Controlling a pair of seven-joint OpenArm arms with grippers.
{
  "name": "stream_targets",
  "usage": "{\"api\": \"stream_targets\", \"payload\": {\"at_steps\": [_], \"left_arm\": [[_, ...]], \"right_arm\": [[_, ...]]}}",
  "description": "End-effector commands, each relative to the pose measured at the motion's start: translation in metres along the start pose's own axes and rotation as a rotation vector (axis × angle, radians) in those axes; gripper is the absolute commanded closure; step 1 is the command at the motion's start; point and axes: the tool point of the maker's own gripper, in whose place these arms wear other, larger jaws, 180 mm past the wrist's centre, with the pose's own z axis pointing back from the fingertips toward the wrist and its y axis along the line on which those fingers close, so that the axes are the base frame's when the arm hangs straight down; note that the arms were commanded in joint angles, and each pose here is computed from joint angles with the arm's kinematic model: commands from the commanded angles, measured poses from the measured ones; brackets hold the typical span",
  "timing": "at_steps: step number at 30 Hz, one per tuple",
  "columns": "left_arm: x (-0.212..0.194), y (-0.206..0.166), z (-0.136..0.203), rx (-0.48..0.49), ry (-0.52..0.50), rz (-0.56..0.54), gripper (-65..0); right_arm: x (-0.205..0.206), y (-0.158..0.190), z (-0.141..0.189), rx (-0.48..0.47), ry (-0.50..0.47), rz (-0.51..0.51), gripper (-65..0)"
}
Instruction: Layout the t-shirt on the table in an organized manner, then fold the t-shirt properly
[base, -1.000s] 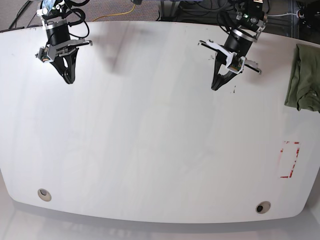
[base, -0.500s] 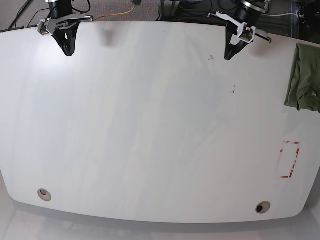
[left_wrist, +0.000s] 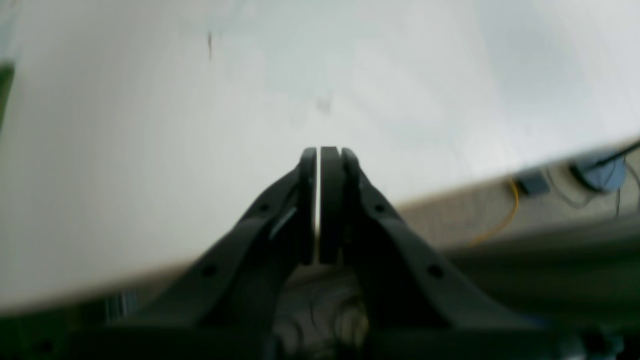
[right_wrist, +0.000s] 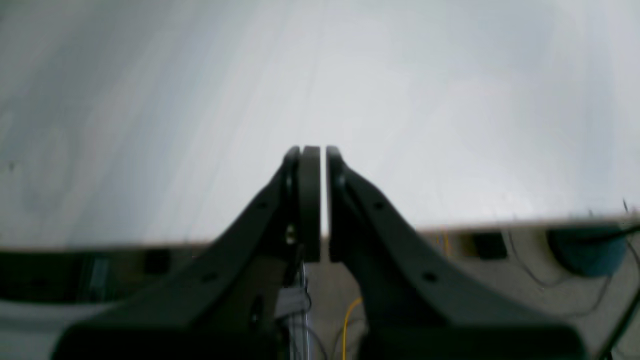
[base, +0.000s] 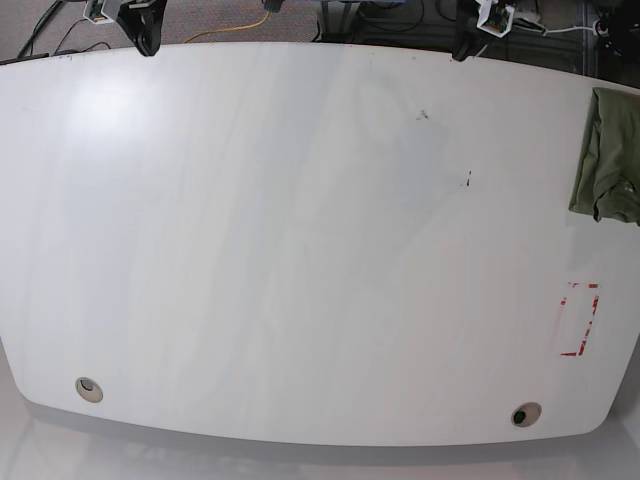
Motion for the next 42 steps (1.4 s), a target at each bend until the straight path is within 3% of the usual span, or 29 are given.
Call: {"api": "stream_targets", "payload": {"at_steps": [1,16,24,34,42], "left_arm": [[0.001,-0.004,0.010,-0.006,-0.001,0.014,0.0],[-0.037,-0.017,0.040,-0.021,0.137,0.057,0.0],[-0.094,-0.019,0.055,-0.017,0.280,0.096,0.0],[-0.143,-0.010,0.042,0.012,0.355,0.131,0.0],[-0.178,-0.012,0.021,0.001,0.404,0.156,0.0]], "right_arm": [[-0.002,0.008,0.013,0.029,0.010,-0.016,-1.4],[-0.077,0.044,0.050,0.089,0.240,-0.170,-1.4],[-0.131,0.048,0.065,0.101,0.375,-0.247,-1.4],[-0.184,0.035,0.052,0.095,0.466,-0.296,-1.4],[-0.213,0.038,0.027,0.141,0.533,-0.211,-1.4]]}}
